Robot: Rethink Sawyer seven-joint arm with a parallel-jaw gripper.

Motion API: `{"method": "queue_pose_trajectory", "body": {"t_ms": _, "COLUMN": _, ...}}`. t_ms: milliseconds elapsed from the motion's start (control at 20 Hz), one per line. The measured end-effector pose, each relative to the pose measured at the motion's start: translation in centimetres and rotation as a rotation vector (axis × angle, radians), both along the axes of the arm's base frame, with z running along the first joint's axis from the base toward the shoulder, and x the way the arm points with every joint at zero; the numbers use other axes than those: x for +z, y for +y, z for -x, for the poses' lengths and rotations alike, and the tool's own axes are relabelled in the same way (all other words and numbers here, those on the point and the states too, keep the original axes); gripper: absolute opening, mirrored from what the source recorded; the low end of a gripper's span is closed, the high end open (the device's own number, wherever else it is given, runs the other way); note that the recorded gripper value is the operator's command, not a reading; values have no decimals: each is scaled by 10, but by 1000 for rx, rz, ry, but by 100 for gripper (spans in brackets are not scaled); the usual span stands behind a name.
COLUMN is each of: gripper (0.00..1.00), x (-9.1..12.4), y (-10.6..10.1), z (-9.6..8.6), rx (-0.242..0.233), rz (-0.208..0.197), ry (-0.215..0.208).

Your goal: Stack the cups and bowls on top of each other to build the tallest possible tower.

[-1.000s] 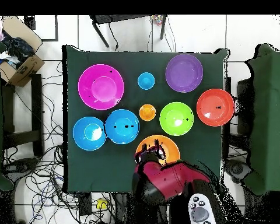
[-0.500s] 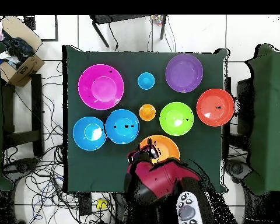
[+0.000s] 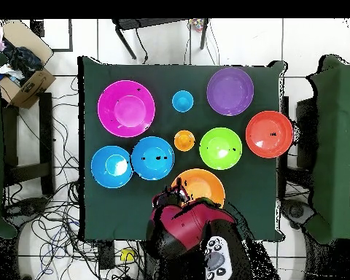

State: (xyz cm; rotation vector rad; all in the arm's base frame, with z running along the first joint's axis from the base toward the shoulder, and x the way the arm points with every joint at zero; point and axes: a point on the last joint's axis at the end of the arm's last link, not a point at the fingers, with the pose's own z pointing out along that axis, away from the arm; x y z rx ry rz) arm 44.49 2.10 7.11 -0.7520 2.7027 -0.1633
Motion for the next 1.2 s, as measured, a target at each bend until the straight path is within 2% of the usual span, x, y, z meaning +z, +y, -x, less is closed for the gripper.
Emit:
{"method": "queue_pose_trajectory", "body": {"t_ms": 300, "gripper": 100, "x": -8, "y": -6, "z": 16, "rx": -8, "rz": 27, "ry": 37}}
{"method": "queue_pose_trajectory", "body": {"t_ms": 600, "gripper": 100, "x": -14, "y": -12, "z": 30, "rx": -17, "rz": 42, "ry": 52}}
{"method": "queue_pose_trajectory", "body": {"t_ms": 900, "gripper": 100, "x": -25, "y": -9, "z": 42, "rx": -16, "rz": 28, "ry": 50}}
{"method": "queue_pose_trajectory", "body": {"t_ms": 1200, "gripper": 100, "x": -35, "y": -8, "z": 49, "rx": -38, "rz": 13, "ry": 65}}
